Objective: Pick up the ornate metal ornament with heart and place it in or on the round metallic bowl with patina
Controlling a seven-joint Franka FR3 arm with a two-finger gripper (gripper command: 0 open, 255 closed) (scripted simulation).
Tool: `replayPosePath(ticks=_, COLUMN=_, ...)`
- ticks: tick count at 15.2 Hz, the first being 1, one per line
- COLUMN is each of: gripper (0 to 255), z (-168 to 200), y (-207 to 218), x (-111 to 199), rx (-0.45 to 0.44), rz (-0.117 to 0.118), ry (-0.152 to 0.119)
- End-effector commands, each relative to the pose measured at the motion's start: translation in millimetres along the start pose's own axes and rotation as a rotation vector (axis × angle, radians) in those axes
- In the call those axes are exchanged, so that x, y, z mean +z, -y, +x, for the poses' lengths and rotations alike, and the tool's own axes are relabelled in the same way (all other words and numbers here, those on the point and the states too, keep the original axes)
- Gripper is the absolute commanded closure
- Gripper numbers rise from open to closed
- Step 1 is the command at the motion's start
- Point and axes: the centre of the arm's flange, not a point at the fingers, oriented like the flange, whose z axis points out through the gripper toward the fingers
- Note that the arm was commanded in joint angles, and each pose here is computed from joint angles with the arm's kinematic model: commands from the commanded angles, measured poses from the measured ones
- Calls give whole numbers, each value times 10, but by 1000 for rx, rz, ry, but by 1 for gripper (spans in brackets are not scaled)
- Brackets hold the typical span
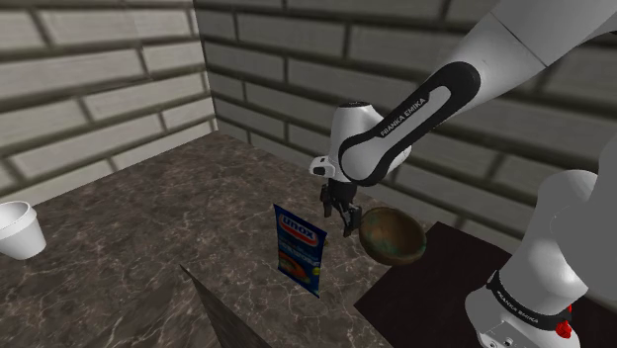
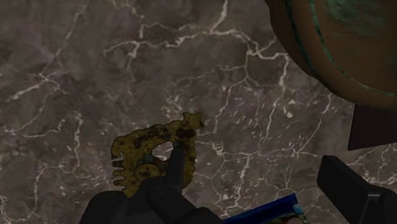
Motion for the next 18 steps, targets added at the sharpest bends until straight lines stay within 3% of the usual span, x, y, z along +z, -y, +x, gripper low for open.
replayPosePath(ticks=1, gripper=255, z=0, y=0, x=0, rx=0, rz=0, ry=0)
replayPosePath(ticks=10, gripper=255, z=0, y=0, x=0, rx=0, rz=0, ry=0)
replayPosePath(ticks=11, gripper=0, z=0, y=0, x=0, rx=0, rz=0, ry=0)
replayPosePath(ticks=18, gripper=0, z=585, y=-771, x=262, rx=-98, rz=17, ry=72)
